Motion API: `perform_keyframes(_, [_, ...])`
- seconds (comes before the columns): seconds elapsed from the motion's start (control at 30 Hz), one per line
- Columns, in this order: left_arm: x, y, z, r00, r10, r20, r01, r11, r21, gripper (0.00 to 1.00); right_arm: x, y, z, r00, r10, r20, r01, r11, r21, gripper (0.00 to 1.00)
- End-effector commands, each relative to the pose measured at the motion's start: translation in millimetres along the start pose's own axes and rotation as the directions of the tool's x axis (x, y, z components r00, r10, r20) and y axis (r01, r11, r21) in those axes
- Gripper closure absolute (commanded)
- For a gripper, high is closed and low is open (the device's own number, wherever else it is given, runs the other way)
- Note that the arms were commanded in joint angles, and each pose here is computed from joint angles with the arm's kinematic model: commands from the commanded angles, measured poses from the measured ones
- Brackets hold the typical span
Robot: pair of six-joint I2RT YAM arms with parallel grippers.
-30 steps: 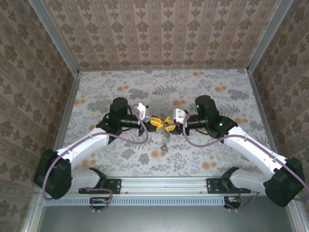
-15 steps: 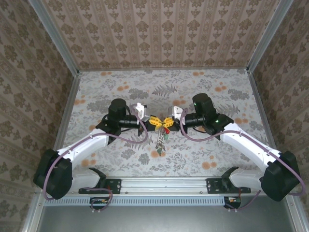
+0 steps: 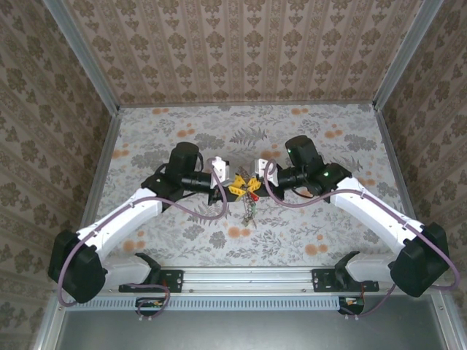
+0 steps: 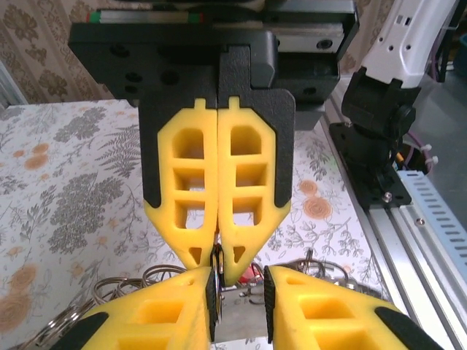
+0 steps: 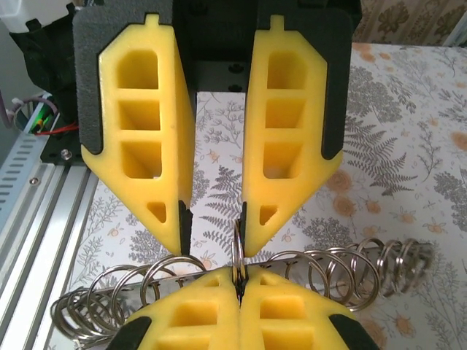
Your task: Put the keys on the keyring
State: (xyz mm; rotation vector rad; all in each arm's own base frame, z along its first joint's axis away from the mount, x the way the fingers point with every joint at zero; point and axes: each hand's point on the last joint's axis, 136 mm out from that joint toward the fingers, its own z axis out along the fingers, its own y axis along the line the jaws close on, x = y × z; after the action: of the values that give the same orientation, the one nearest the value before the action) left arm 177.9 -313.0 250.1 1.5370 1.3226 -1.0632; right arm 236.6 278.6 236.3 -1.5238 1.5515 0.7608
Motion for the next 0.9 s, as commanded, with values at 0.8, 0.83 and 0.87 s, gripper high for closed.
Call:
perform_keyframes(0.8, [-25,3,-1,0.991,0.005,0.132,0.001,0.999,-0.047,1.00,3,1,-7,0.999,0.021,0.042,-0.023,0.999,0.037,0.74])
perform_keyframes(0.83, [-26,2,-2,0.990,0.010,0.139,-0.004,0.999,-0.044,1.00,3,0,-8,0.999,0.025,0.047,-0.027,0.999,0.044,0.74])
perform_keyframes(0.87, [-26,2,-3,0.989,0.012,0.148,-0.006,0.999,-0.045,1.00,2,-1,-9,0.998,0.024,0.054,-0.027,0.998,0.050,0.74])
